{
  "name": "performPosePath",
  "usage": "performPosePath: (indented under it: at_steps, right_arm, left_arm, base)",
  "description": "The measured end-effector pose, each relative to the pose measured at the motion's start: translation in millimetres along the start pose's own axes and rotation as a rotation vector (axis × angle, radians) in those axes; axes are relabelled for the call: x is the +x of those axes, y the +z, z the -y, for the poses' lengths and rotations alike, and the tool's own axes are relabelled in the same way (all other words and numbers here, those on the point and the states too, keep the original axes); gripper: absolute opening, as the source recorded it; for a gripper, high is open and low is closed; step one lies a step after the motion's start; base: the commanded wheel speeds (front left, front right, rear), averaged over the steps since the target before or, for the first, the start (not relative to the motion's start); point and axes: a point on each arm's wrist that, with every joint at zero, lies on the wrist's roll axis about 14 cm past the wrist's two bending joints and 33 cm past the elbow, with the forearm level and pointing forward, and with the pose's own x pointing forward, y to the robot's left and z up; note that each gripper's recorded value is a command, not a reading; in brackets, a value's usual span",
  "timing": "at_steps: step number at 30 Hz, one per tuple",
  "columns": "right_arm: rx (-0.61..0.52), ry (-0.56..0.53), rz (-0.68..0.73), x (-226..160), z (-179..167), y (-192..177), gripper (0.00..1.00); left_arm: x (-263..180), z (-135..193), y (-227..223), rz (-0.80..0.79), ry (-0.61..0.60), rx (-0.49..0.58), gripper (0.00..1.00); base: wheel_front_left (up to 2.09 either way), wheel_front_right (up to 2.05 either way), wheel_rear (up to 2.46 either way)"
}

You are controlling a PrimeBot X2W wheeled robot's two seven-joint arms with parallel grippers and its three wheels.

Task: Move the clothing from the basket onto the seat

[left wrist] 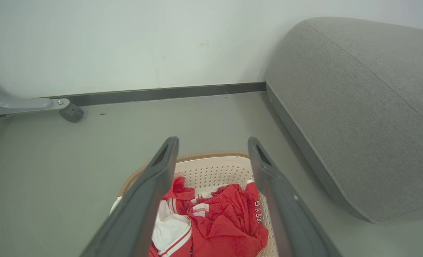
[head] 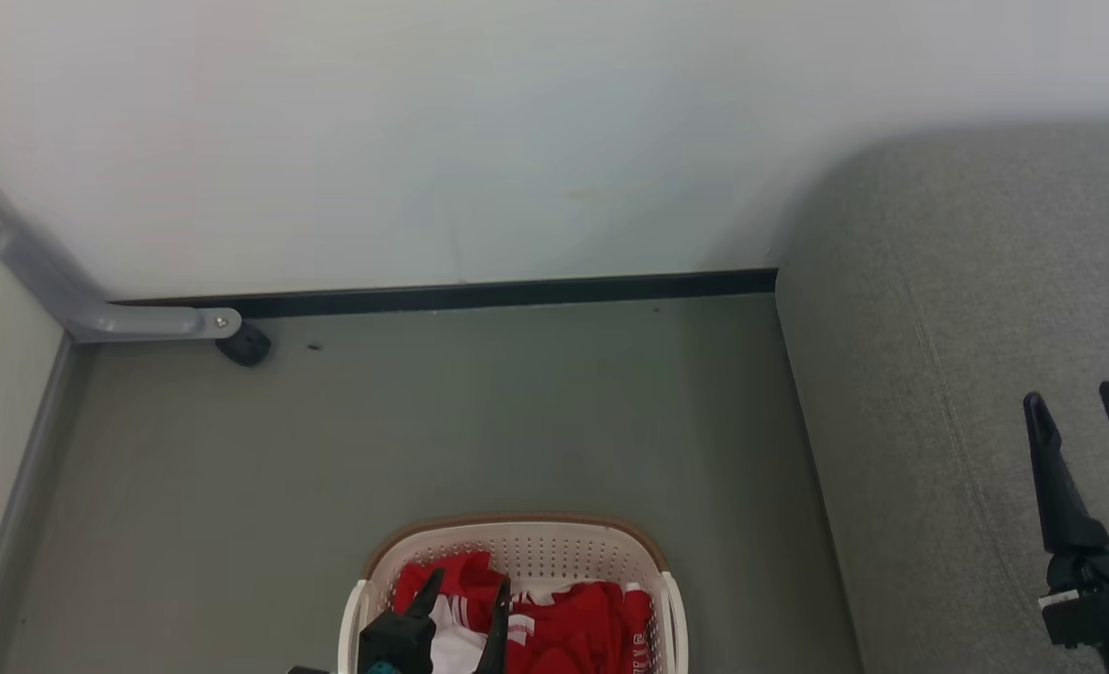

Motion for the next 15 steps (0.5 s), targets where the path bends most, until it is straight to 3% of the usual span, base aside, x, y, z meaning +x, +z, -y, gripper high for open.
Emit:
performPosePath:
  at_steps: [15]
  right_arm:
    - [0.007, 0.002, 0.037, 35, 24, 6, 1.00]
  left_arm:
    - [53, 20, -53, -0.221, -0.096, -0.077, 1.00]
  base:
    - [0.00, 0.00, 0.00]
